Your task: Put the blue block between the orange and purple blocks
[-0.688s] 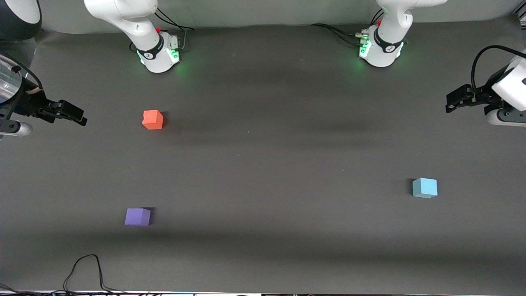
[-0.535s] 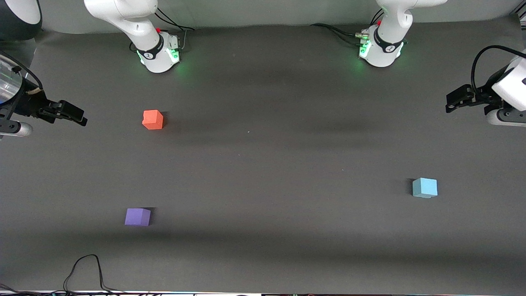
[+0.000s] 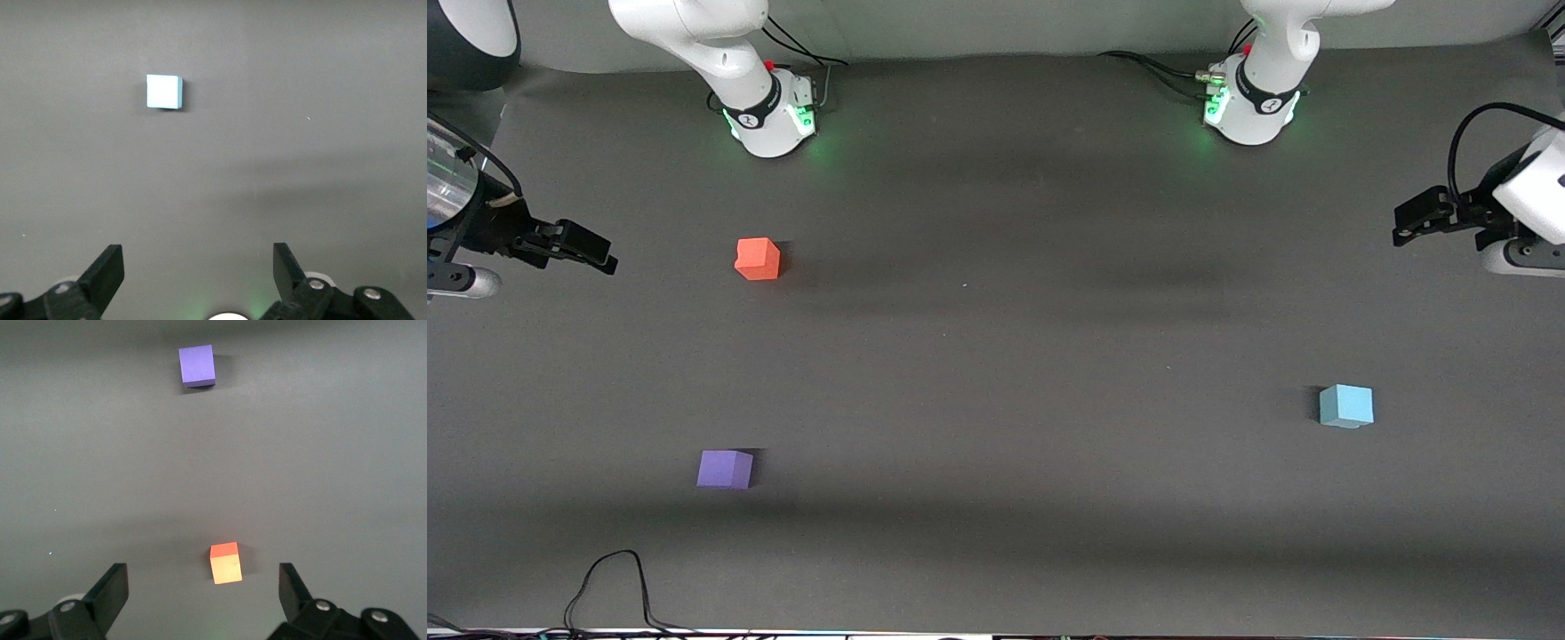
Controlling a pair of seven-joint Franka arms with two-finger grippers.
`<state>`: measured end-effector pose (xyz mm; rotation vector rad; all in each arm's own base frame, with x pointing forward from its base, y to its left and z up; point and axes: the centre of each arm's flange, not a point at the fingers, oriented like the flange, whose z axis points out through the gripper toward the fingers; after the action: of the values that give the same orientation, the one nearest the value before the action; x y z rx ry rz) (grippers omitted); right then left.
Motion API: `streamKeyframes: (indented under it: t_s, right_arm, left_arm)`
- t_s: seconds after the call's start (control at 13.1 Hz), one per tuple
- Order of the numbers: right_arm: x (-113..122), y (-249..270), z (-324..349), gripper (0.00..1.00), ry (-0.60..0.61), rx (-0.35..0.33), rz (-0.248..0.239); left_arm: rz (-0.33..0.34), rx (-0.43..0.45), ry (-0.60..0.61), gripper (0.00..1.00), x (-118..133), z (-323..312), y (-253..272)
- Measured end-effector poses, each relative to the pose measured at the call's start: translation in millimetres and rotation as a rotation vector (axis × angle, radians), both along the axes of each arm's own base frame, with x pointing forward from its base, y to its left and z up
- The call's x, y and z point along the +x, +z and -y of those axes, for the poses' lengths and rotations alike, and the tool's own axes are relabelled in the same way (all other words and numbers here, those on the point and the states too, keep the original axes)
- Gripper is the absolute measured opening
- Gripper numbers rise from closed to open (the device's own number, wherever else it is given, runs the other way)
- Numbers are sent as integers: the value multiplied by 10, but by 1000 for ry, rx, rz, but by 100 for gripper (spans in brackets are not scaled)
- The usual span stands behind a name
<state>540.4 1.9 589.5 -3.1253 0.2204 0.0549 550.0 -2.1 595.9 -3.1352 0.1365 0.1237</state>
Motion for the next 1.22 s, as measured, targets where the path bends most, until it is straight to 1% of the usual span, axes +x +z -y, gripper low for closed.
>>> streamKeyframes:
  t_s: [0.15,0.31,0.61,0.76,0.92,1.07,1.22]
  right_arm:
    - [1,-1,-2,100,0,0,0]
    - [2,-2,-4,100,1,0,0]
    - [5,-4,-4,100,1,0,2]
    - [8,-3,-4,100,1,0,3]
    - [10,-4,-4,100,1,0,4]
    - [12,-5,-4,100,1,0,5]
    - [14,-6,-4,100,1,0,6]
  left_arm:
    - [0,-2,-8,100,171,-256,-162]
    - [-12,-6,3,100,400,-545,-352]
    - [10,1,-21,100,1027,-816,-653]
    - [21,2,-21,100,1291,-859,-808]
    - [28,1,-22,100,1444,-871,-977]
    - [22,-1,-29,100,1519,-841,-1180]
    - [33,1,-37,100,1583,-807,-1456]
